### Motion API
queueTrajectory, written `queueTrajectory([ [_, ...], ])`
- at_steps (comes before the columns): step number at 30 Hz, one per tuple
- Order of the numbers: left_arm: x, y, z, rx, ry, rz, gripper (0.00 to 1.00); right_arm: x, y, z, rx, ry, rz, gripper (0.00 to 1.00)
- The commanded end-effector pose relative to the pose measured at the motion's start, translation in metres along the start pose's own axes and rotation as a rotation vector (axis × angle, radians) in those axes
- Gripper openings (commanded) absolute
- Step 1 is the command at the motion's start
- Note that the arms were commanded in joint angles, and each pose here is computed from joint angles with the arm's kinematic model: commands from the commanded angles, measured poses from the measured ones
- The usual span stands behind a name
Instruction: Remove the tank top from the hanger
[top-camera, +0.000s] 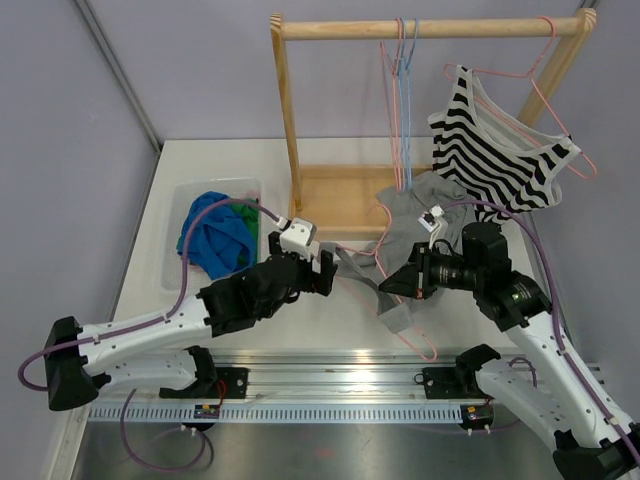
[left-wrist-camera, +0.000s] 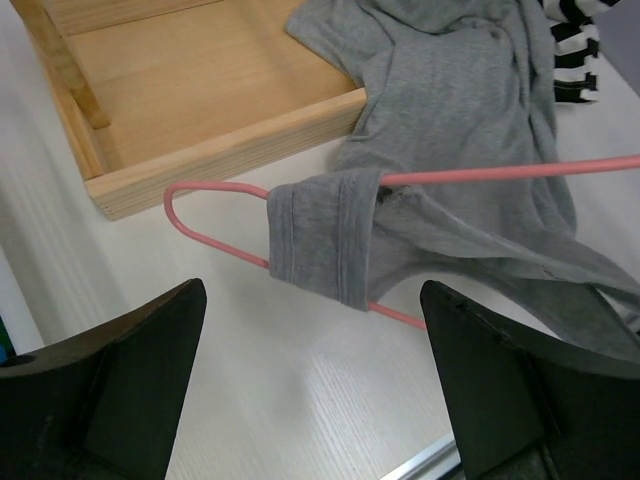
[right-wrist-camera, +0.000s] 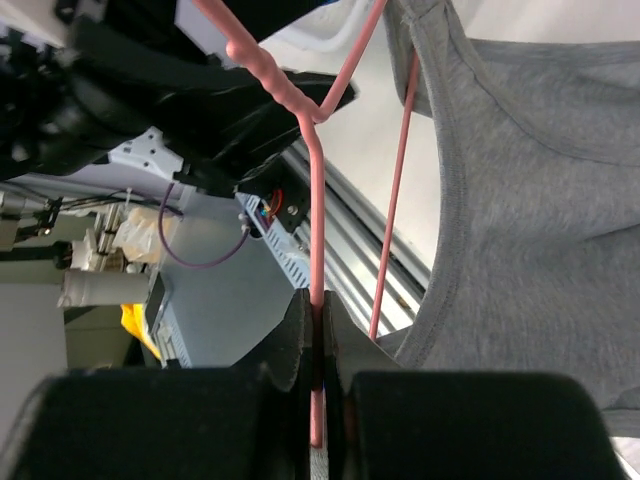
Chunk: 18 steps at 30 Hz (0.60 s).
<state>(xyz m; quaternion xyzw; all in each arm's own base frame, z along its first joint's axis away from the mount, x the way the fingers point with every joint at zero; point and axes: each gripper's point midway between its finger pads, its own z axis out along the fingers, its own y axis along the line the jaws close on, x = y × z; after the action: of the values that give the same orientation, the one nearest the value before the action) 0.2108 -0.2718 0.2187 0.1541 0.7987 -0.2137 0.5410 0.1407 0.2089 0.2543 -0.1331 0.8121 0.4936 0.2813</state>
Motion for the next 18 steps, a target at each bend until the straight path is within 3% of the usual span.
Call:
queueTrajectory([
  [1,-0.019,0.000,0.008,-0.042,-0.084,-0.021,0.87,-0.008,0.036,-0.001,-0.144,-0.027,-0.047,0.00],
  [6,-0.014,0.000,0.014,-0.055,-0.075,-0.012,0.67,-0.009,0.048,-0.003,-0.196,-0.024,-0.059,0.00],
  [10,-0.012,0.018,0.016,-0.167,-0.056,0.017,0.19,-0.012,0.053,-0.011,-0.183,-0.045,-0.106,0.00],
  [13,-0.022,0.039,0.004,-0.275,-0.082,0.003,0.01,-0.013,0.057,-0.016,-0.184,-0.045,-0.128,0.00],
  [18,-0.048,0.083,-0.034,-0.487,-0.178,-0.113,0.00,-0.006,0.062,-0.021,-0.203,0.010,-0.183,0.00],
])
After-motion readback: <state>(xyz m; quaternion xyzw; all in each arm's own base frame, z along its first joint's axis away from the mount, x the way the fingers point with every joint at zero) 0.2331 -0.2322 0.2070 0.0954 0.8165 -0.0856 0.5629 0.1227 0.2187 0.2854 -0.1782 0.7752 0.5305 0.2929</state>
